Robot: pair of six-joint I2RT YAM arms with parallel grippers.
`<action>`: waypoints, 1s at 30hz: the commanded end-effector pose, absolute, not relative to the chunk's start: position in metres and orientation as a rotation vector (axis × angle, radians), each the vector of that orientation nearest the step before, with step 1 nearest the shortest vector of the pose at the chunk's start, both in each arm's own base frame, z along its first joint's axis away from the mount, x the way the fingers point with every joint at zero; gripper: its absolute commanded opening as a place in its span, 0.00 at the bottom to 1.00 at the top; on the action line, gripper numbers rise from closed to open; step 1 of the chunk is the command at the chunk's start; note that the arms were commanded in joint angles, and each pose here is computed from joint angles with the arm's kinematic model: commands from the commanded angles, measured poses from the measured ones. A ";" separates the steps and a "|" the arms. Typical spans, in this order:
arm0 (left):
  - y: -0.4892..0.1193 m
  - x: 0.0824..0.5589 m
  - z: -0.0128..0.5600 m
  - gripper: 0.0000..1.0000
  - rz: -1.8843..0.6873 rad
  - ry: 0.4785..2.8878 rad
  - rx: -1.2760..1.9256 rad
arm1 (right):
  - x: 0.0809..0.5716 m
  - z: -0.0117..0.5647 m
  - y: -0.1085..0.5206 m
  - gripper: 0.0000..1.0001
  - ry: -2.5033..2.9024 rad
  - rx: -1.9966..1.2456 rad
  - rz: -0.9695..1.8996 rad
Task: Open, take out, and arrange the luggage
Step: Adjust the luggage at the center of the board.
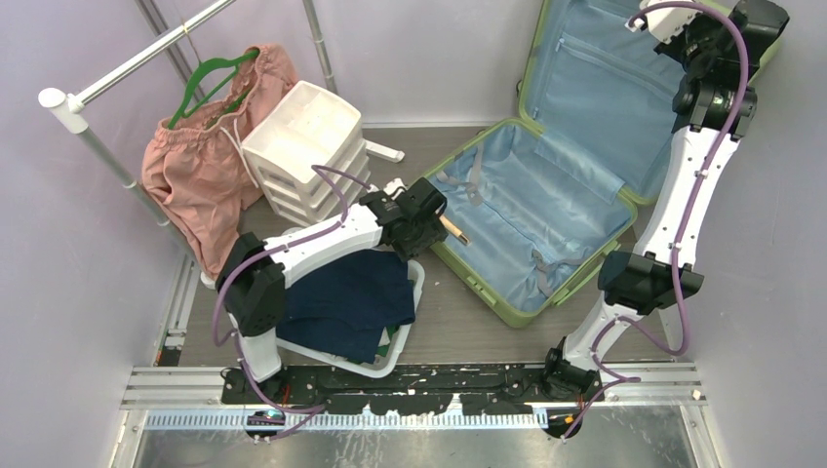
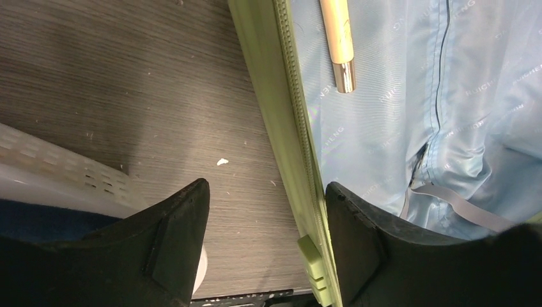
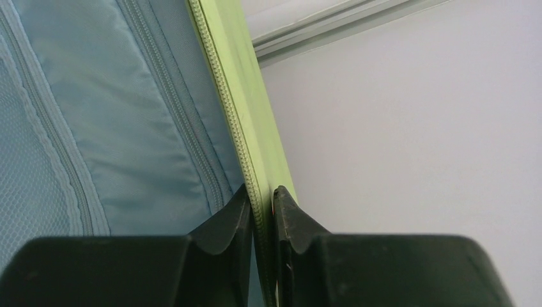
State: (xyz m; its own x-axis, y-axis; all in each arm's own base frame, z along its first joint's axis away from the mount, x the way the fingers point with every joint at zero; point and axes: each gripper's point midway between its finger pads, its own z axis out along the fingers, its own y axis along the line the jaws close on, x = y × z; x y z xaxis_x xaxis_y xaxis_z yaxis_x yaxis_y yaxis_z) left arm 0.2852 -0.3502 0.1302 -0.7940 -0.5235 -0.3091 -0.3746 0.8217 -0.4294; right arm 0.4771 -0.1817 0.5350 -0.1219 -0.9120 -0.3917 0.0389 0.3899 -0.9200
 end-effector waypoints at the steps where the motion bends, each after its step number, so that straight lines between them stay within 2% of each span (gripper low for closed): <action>1: -0.354 0.302 0.142 0.66 -0.515 2.525 -0.682 | 0.433 0.606 -0.150 0.11 1.260 -0.740 -0.975; 4: -0.354 0.307 0.143 0.62 -0.516 2.512 -0.669 | 0.424 0.615 -0.142 0.10 1.231 -0.738 -0.960; 7: -0.353 0.313 0.141 0.54 -0.509 2.511 -0.658 | 0.416 0.621 -0.136 0.09 1.212 -0.730 -0.949; 15: -0.363 0.334 0.133 0.52 -0.534 2.529 -0.632 | 0.398 0.630 -0.122 0.09 1.172 -0.736 -0.926; 17: -0.367 0.342 0.136 0.43 -0.540 2.526 -0.602 | 0.391 0.633 -0.118 0.08 1.159 -0.735 -0.925; 18: -0.368 0.346 0.137 0.32 -0.546 2.526 -0.586 | 0.389 0.634 -0.118 0.08 1.157 -0.735 -0.926; 19: -0.369 0.351 0.138 0.17 -0.552 2.523 -0.575 | 0.387 0.634 -0.117 0.08 1.156 -0.736 -0.925; 20: -0.369 0.357 0.139 0.10 -0.558 2.521 -0.562 | 0.385 0.635 -0.115 0.08 1.154 -0.735 -0.925; 23: -0.366 0.372 0.145 0.03 -0.568 2.516 -0.509 | 0.381 0.633 -0.116 0.08 1.158 -0.731 -0.930; 30: -0.377 0.404 0.161 0.00 -0.629 2.509 -0.336 | 0.378 0.636 -0.125 0.08 1.177 -0.682 -0.959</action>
State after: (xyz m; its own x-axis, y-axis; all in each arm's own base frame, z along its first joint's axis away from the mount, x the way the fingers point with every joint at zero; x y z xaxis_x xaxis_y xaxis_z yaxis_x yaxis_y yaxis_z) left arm 0.3614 -0.3459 0.1109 -0.8442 -0.4412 -0.3043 -0.3235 0.8722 -0.3670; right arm 0.4200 -0.1497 0.5494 -0.0673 -0.8897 -0.4515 0.0383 0.4499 -0.8923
